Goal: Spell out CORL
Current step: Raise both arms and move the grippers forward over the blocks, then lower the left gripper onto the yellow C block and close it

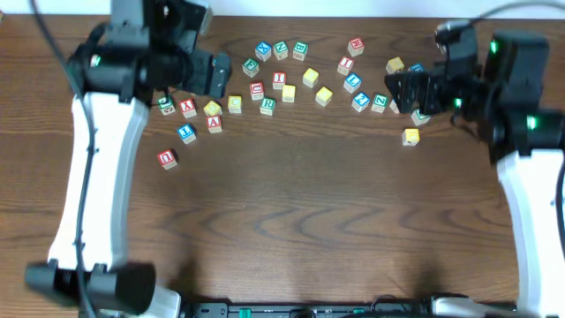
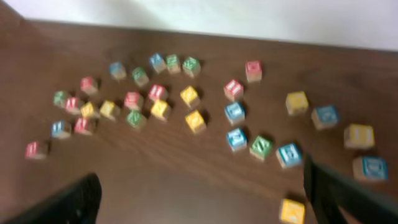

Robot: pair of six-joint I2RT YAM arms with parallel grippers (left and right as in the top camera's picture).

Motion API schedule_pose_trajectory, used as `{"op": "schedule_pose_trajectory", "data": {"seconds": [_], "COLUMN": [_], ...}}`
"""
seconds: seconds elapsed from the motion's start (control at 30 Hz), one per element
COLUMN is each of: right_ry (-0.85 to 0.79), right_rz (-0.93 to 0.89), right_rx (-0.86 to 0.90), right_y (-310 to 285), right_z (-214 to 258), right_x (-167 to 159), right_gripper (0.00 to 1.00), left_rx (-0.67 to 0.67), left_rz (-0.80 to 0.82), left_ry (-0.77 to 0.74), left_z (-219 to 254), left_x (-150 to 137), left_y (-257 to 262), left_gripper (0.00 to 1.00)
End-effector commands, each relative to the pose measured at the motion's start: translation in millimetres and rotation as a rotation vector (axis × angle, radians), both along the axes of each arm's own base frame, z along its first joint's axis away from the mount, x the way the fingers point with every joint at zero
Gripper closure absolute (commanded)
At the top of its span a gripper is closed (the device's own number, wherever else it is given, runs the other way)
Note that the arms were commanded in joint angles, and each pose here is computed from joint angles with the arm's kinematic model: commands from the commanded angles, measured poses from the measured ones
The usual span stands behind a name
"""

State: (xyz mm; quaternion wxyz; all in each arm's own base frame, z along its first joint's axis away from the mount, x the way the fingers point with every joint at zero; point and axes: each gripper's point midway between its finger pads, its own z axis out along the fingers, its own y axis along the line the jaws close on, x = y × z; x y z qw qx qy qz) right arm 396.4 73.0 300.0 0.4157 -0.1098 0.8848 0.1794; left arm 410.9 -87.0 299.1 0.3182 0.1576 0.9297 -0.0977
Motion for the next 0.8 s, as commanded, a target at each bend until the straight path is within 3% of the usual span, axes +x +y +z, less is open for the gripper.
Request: {"op": "schedule_pose_trajectory", "data": {"seconds": [0.0, 0.37, 0.5, 0.63, 0.77], "right_ry": [0.062, 0.207, 0.23, 0.238, 0.246], "right_rz": [0.089, 0.076, 0.087, 0.087, 0.087], "right_rx": [-0.025, -0.041, -0.029, -0.029, -0.029], "right_y": [9.4, 5.9, 8.1, 8.0, 8.0], "right_z": [0.0, -41.6, -45.9, -47.0, -48.0], "right_x": [18.5, 38.3, 34.8, 33.3, 31.8], "right_gripper": [0.01, 0.01, 0.01, 0.02, 0.03], "left_rx": [0.002, 0.0, -0.01, 0.03, 0.048], "left_rz": [-0.03, -0.039, -0.023, 0.208, 0.255], "left_ry": [0.086, 0.3, 0.301, 0.325, 0.362], "left_z": [-15.6, -98.4, -118.0, -148.0, -179.7], "left_x": [13.9, 32.8, 50.4, 73.3, 83.3], "left_y": [-15.5, -30.8, -34.3, -13.6, -10.5], "left_gripper": [0.02, 0.02, 0.02, 0.21, 0.31]}}
